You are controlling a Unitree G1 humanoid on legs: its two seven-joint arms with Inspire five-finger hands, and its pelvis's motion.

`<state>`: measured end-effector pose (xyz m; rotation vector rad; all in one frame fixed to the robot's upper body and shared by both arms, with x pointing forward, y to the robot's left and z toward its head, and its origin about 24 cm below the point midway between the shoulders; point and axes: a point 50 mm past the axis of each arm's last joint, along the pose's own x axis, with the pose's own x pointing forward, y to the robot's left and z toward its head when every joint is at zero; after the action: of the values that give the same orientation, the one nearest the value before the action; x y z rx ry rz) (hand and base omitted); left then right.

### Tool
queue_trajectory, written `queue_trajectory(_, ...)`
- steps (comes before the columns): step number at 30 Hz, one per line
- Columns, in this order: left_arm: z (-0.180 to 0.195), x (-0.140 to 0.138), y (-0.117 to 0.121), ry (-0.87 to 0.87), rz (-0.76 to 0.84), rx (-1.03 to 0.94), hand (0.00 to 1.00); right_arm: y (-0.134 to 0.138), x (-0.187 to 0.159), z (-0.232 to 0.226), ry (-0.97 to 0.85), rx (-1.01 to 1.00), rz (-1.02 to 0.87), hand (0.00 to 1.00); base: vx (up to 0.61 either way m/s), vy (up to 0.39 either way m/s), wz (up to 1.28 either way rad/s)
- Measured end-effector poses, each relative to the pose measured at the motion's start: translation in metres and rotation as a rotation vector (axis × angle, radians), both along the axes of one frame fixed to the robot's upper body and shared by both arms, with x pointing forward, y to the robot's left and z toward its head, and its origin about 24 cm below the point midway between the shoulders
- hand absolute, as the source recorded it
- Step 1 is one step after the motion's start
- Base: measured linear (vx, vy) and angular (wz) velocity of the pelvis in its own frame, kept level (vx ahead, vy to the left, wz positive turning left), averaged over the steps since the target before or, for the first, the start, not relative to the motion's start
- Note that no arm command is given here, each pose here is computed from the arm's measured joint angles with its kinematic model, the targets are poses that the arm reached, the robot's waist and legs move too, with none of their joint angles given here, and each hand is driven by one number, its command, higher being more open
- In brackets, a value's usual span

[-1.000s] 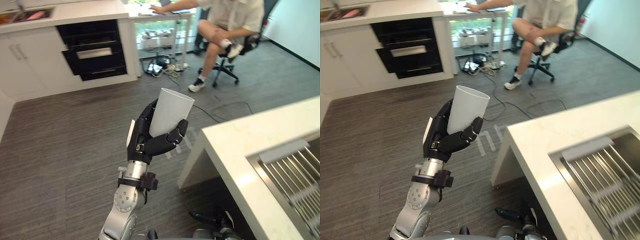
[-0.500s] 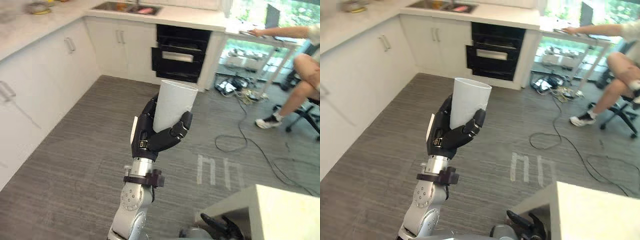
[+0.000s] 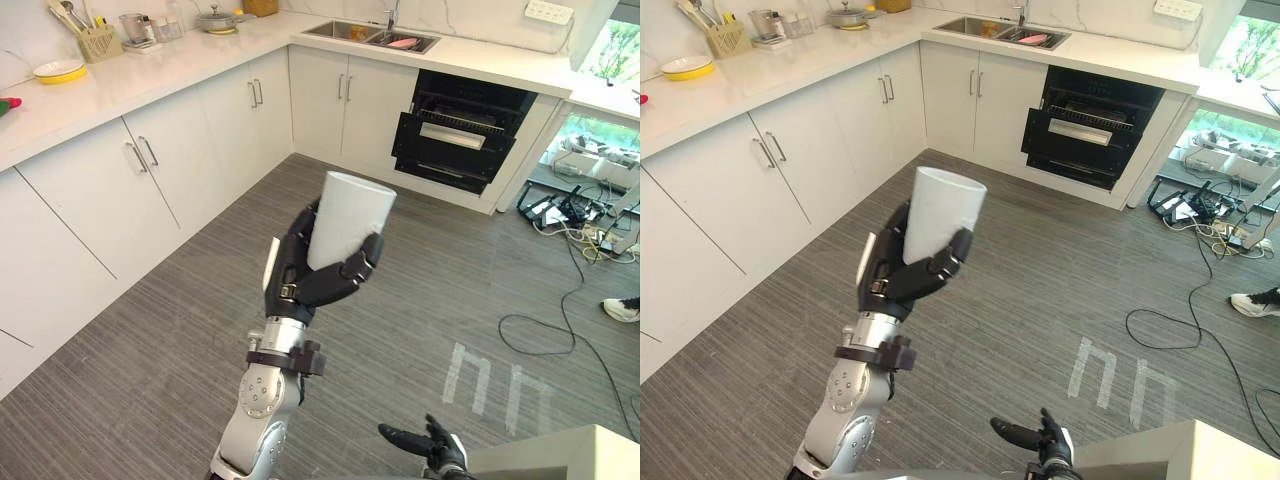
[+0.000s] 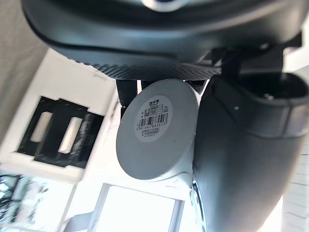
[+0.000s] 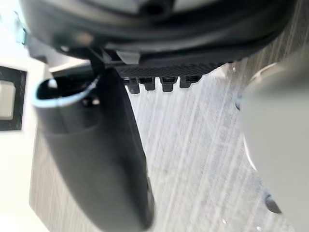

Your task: Walk over to the sink, pick up the cup, carry it to the dishwasher, place the cup inside the dishwasher, then close the dishwasher door

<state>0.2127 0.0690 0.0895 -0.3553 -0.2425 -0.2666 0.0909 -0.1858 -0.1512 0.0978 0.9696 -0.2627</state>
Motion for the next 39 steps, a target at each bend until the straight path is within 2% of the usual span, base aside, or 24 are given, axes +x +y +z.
queue_trajectory(7, 0.006, 0.001, -0.008, -0.038, -0.060, 0.015, 0.00, 0.003, -0.002, -0.001, 0.016, 0.003, 0.012, 1.00, -0.07, 0.022, -0.12)
queue_trajectory(17, 0.009, 0.002, -0.006, -0.056, -0.050, 0.017, 0.00, 0.006, -0.007, 0.001, 0.008, 0.012, 0.009, 1.00, 0.00, -0.005, 0.04)
queue_trajectory(18, -0.003, -0.002, 0.013, 0.007, 0.040, 0.010, 0.00, 0.009, -0.013, -0.001, 0.035, 0.020, 0.003, 1.00, 0.00, 0.000, 0.00)
queue_trajectory(26, -0.006, -0.004, 0.017, 0.022, 0.057, 0.012, 0.00, 0.009, -0.014, -0.002, 0.039, 0.018, 0.001, 1.00, 0.00, -0.001, 0.01)
queue_trajectory(39, -0.038, -0.009, 0.053, 0.172, 0.244, 0.045, 0.00, -0.002, -0.008, -0.003, 0.056, -0.047, -0.076, 1.00, 0.01, -0.025, 0.03)
